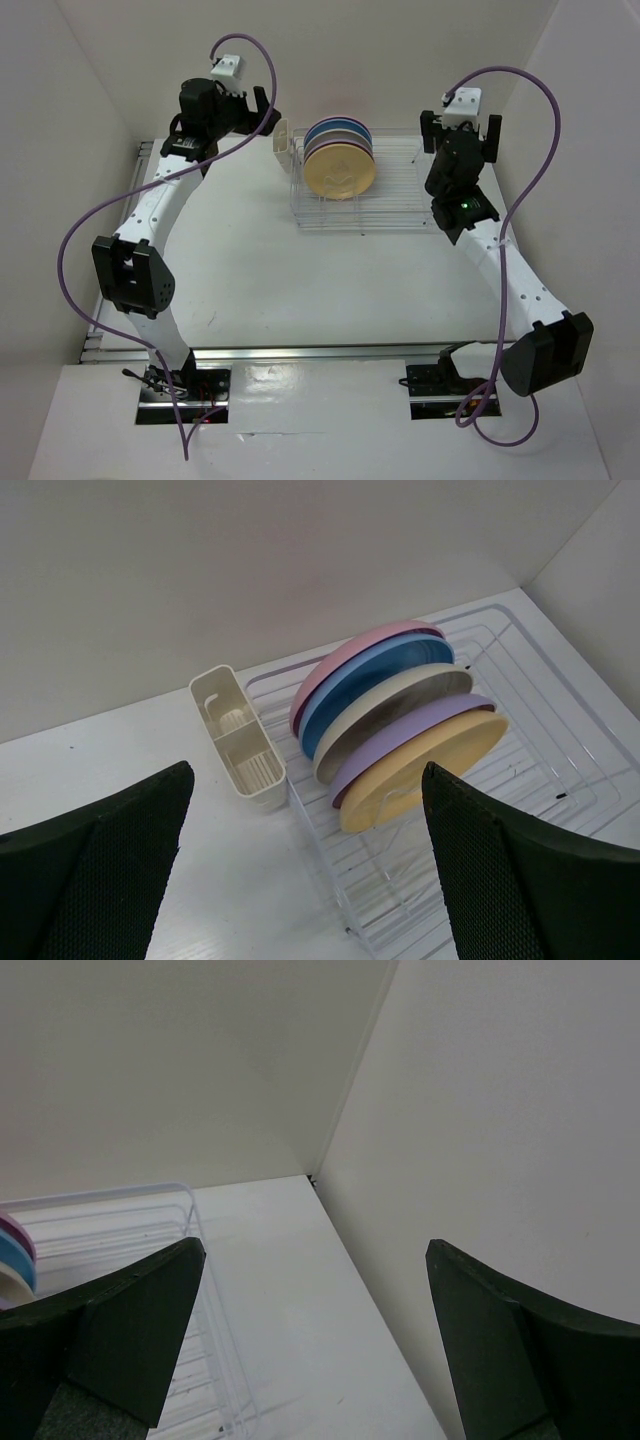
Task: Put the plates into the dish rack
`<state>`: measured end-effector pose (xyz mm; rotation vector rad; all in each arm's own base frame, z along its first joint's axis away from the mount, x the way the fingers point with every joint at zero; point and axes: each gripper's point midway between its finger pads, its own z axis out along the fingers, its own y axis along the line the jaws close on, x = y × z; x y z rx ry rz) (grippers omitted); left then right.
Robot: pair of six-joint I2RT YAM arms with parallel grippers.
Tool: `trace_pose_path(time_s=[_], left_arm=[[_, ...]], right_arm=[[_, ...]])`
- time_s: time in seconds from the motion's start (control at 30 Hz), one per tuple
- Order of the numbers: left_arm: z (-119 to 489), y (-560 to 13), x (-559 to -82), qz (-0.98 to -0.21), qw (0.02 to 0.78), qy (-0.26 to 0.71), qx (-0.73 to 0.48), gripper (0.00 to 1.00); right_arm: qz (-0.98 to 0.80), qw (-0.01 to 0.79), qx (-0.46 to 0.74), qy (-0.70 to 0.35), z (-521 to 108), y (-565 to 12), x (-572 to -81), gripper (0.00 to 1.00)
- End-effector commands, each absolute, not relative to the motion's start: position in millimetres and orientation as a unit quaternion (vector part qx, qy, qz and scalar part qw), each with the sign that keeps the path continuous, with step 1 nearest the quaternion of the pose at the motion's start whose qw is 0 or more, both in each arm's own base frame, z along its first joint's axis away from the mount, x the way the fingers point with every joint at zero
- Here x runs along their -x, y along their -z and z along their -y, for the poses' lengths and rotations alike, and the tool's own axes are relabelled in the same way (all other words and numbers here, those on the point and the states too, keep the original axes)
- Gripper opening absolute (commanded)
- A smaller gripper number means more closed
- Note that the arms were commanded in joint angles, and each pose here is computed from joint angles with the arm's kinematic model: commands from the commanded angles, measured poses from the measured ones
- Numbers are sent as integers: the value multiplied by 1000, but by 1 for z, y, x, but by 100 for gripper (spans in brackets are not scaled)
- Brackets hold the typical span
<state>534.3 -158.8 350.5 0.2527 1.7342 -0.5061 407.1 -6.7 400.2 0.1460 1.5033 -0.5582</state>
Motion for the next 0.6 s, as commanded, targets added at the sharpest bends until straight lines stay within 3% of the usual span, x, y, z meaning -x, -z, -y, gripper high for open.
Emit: trace_pose_path(time_s=[0.0, 0.57], left_arm=[[160, -380, -538, -723, 641, 234, -104, 100], [158, -392, -538, -712, 663, 211, -94, 100]], right_arm=[[-660, 700, -72, 261, 8, -415, -410, 100], [-645, 719, -66, 250, 7, -423, -403, 100]])
